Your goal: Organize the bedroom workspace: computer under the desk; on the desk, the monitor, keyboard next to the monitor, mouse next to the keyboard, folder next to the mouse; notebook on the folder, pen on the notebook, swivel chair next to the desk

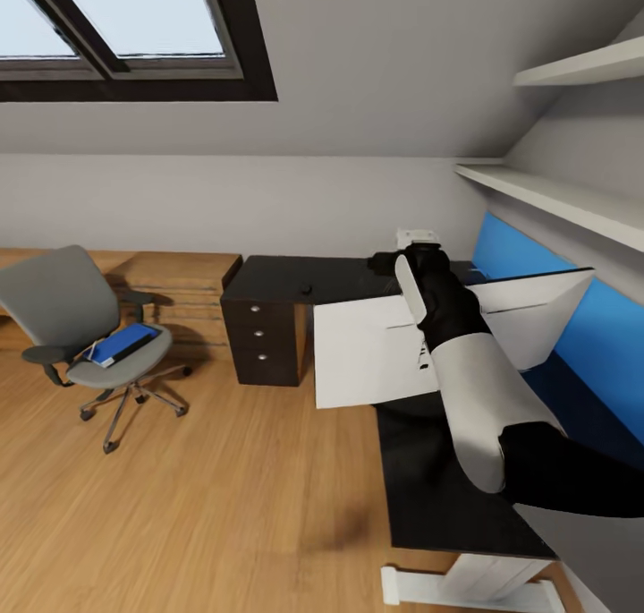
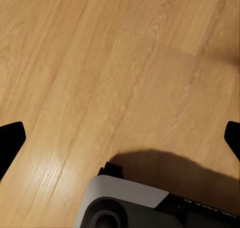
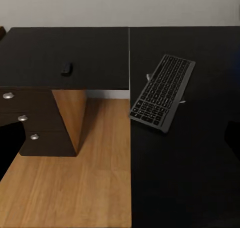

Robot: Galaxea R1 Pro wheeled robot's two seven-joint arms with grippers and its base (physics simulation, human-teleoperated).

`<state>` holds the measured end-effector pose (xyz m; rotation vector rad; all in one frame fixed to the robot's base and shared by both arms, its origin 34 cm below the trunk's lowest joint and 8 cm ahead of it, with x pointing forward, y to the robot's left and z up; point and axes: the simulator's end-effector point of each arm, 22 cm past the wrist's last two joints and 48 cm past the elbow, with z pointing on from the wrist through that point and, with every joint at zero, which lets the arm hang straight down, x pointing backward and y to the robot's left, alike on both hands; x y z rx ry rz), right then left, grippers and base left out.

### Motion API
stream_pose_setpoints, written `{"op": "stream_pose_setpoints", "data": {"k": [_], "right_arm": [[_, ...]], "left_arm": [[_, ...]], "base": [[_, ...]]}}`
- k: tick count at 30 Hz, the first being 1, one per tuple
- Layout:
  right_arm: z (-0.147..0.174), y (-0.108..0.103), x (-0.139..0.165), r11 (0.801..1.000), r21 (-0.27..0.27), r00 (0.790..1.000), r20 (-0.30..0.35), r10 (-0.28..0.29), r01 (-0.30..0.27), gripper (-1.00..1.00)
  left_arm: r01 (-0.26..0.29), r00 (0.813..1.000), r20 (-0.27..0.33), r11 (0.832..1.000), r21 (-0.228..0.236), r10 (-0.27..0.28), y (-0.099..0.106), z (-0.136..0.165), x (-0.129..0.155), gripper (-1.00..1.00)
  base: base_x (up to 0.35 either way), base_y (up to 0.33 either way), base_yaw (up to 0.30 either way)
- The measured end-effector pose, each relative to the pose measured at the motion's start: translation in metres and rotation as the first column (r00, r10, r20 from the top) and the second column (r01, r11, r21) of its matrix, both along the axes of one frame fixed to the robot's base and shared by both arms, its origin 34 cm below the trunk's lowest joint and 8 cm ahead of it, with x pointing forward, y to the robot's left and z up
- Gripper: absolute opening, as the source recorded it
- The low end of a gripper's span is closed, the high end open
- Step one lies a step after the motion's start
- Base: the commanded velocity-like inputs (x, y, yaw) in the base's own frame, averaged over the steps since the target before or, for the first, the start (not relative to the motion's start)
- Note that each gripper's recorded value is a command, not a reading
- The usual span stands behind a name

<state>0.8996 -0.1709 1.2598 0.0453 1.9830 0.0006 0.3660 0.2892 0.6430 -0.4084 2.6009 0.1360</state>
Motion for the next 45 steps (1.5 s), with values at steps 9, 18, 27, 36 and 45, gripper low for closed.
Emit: {"op": "stream_pose_setpoints", "data": {"k": [9,18,27,36,45], "right_arm": [[-0.013,0.002,0.000,1.000,0.003,1.000,-0.024,0.008,-0.008,1.00],[-0.026,0.003,-0.001,1.000,-0.001,0.999,-0.053,0.011,-0.011,1.00],[-0.066,0.006,-0.004,1.000,-0.016,0.990,-0.141,0.017,-0.019,1.00],[-0.072,0.005,-0.005,1.000,-0.018,0.988,-0.155,0.015,-0.018,1.00],[-0.088,0.005,-0.005,0.999,-0.028,0.983,-0.184,0.014,-0.020,1.00]], "left_arm": [[0.000,1.000,0.000,1.000,0.000,0.000,0.000,0.000,0.000,1.00],[0.001,1.000,0.000,1.000,-0.001,-0.001,-0.001,0.000,0.000,1.00],[0.002,1.000,-0.001,1.000,-0.002,-0.002,-0.001,0.000,0.000,1.00],[0.003,1.000,0.002,1.000,-0.001,-0.003,-0.001,0.000,0.002,1.00],[0.000,1.000,0.010,1.000,0.002,0.000,-0.001,-0.004,0.007,1.00]], "base": [[0.301,0.164,0.000],[0.169,0.058,0.000],[0.036,0.004,0.000],[0.003,0.000,0.000],[0.000,0.000,0.000]]}}
